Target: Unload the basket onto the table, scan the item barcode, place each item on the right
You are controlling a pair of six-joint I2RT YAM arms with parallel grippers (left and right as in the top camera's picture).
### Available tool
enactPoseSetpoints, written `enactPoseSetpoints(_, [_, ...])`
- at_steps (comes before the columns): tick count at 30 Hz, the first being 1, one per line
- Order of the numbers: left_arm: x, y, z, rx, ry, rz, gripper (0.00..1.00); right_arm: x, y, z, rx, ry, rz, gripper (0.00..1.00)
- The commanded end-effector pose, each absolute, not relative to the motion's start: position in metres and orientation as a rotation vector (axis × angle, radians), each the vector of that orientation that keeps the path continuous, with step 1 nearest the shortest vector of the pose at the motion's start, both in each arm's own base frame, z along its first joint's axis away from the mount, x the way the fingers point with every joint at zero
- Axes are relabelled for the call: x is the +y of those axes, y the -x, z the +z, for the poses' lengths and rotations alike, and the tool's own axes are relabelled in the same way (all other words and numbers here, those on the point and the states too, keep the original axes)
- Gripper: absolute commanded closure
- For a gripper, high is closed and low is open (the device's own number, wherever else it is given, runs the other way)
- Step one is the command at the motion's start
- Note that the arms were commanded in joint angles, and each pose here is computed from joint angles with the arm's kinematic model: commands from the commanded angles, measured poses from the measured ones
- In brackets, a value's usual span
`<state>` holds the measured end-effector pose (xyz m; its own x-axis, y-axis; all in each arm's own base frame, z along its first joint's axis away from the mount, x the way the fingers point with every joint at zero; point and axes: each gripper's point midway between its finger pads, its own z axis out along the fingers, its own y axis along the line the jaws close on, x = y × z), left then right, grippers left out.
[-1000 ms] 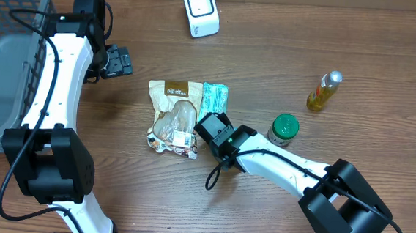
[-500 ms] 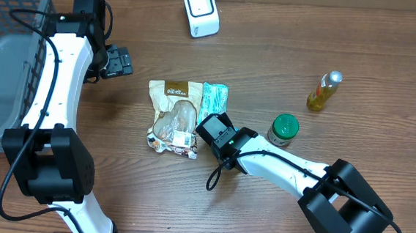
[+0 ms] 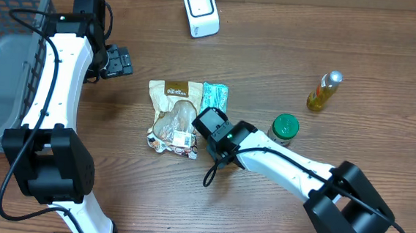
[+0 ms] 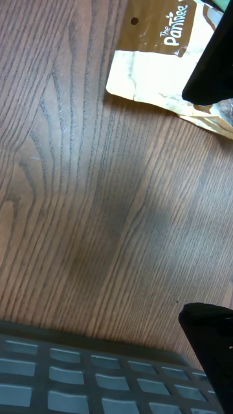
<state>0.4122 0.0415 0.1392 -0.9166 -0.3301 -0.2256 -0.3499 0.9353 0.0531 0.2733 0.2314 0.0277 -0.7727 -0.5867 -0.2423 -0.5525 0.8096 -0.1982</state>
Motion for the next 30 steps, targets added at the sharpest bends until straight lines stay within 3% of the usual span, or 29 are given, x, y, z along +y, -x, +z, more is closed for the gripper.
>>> enactPoseSetpoints(1, [0.038,-0.416,0.151,2.848,0.486,0.145,0.0,0.26,-0.28,0.077,2.632,0.833,0.059,0.96])
enactPoseSetpoints(10, [0.038,-0.416,0.151,2.848,0.486,0.145,0.0,0.269,-0.267,0.098,2.731,0.777,0.547,0.96])
enactPoseSetpoints(18, [0.039,-0.416,0.151,2.848,0.486,0.146,0.0,0.236,-0.273,0.086,2.853,0.58,0.539,0.96])
enactPoseSetpoints(30, [0.038,-0.416,0.151,2.848,0.486,0.145,0.01,0.244,-0.277,0.087,2.873,0.406,0.624,0.96])
